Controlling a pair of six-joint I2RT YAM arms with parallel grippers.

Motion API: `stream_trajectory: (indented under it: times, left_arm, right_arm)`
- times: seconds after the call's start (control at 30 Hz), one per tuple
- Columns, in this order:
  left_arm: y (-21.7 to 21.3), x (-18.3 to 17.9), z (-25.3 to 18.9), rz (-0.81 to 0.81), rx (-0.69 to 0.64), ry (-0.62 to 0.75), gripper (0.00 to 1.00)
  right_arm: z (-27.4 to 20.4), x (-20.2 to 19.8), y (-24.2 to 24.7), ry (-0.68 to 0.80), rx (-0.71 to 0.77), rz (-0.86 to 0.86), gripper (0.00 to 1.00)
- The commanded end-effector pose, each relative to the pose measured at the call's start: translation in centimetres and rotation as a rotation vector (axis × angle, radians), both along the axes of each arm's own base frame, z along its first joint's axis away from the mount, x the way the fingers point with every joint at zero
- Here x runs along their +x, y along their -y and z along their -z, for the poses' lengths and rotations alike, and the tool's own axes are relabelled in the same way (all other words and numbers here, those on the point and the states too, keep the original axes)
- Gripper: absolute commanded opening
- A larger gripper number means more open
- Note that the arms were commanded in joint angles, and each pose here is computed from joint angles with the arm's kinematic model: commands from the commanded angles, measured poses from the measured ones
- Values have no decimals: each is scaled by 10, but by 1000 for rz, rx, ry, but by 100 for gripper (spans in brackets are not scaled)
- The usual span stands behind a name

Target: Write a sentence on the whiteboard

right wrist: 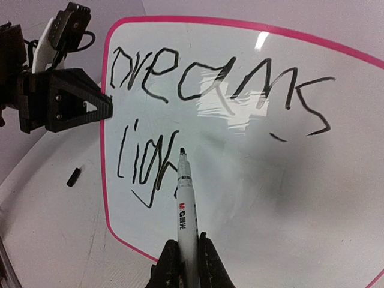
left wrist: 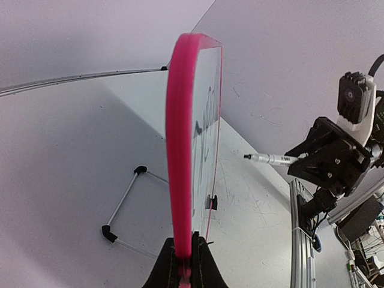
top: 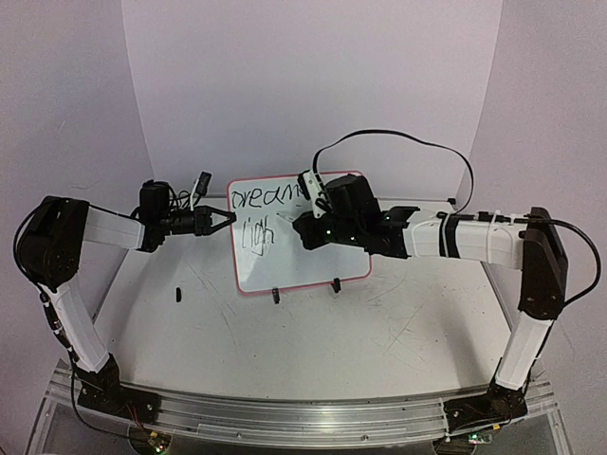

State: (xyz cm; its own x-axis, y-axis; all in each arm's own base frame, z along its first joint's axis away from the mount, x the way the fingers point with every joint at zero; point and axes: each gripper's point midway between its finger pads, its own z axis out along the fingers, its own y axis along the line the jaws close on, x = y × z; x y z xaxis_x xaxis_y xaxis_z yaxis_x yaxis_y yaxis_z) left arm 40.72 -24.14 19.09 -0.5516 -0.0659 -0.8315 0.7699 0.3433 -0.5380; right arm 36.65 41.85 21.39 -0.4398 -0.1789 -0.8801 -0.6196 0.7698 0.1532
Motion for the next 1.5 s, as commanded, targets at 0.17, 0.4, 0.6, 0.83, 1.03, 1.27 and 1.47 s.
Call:
stream_trajectory:
  times: [0.17, 0.4, 0.6, 0.83, 1.03, 1.27, 1.47]
  left_arm:
    - [1, 14, -5, -33, 26, 75, 0]
    - [1, 14, -5, -30, 25, 75, 0]
    - [1, 14, -6, -30, 24, 79, 0]
    - [1, 14, -6, -31, 24, 78, 0]
    - [2, 15, -7, -31, 23, 79, 0]
    - [1, 14, -8, -31, 23, 78, 0]
    - [1, 14, -7, -31, 23, 78, 0]
  right_arm:
    - [-26, 29, -6, 70, 40, 33, 0]
    - [-15, 31, -9, 59, 18, 29, 0]
    - [-3, 31, -10, 41, 3, 28, 0]
    - [11, 26, -9, 5, -11, 16, 0]
    - [24, 17, -5, -27, -27, 7, 0]
    - [37, 5, -2, -61, -40, 4, 0]
    - [48, -3, 2, -86, -49, 5, 0]
